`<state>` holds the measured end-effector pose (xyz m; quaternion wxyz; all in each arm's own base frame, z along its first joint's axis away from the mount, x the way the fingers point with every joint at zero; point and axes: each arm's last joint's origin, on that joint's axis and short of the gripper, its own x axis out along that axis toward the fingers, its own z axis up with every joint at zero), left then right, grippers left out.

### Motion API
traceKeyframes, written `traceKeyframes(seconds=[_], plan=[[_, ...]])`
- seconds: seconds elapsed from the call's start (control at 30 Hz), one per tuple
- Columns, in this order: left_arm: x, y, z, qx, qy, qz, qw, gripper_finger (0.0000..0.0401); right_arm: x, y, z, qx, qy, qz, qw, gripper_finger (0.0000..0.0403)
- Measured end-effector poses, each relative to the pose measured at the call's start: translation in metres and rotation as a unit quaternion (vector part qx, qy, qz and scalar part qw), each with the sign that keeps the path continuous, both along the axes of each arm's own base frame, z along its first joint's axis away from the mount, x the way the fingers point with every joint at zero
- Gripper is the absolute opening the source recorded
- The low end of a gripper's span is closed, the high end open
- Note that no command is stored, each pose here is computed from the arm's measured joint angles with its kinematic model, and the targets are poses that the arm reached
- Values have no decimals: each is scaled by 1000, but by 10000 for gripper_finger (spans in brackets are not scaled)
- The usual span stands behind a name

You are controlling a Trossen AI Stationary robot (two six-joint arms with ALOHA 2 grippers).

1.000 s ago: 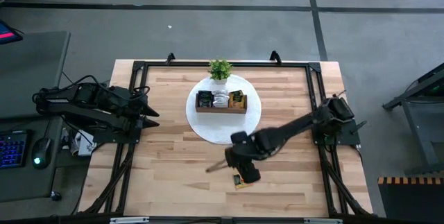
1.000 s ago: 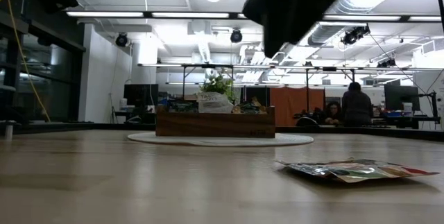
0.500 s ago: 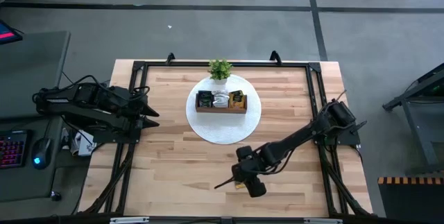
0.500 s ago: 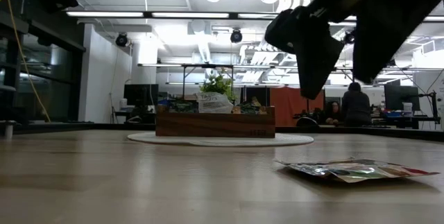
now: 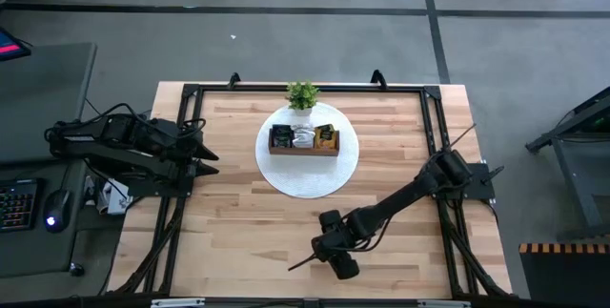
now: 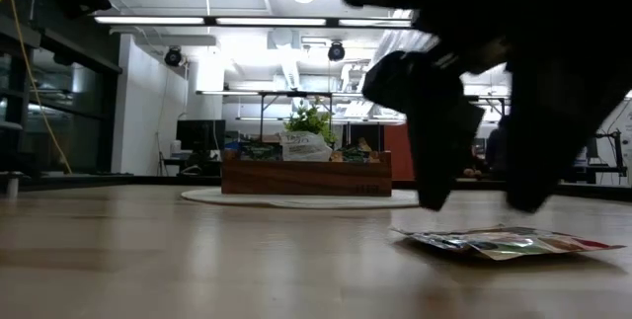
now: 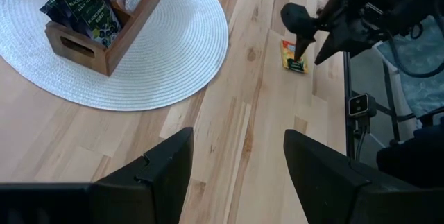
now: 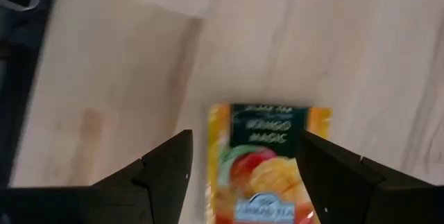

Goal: Pick & Place Tea
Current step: Put the orange tea bag into the right section of the wooden organizer

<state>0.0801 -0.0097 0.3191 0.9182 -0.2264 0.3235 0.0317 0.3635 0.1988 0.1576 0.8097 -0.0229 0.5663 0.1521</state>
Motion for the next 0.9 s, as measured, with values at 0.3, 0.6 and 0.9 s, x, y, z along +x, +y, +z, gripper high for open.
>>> traceKeyframes(seconds=[0.3,0.6,0.9], plan=[[0,0,0,0,0,0,1000,223,4,-3,-10,-23,-5,-13,1000,246],[0,0,0,0,0,0,1000,223,5,0,-9,-16,-15,-23,999,246],[0,0,0,0,0,0,1000,223,6,5,-8,15,-14,-63,998,246]])
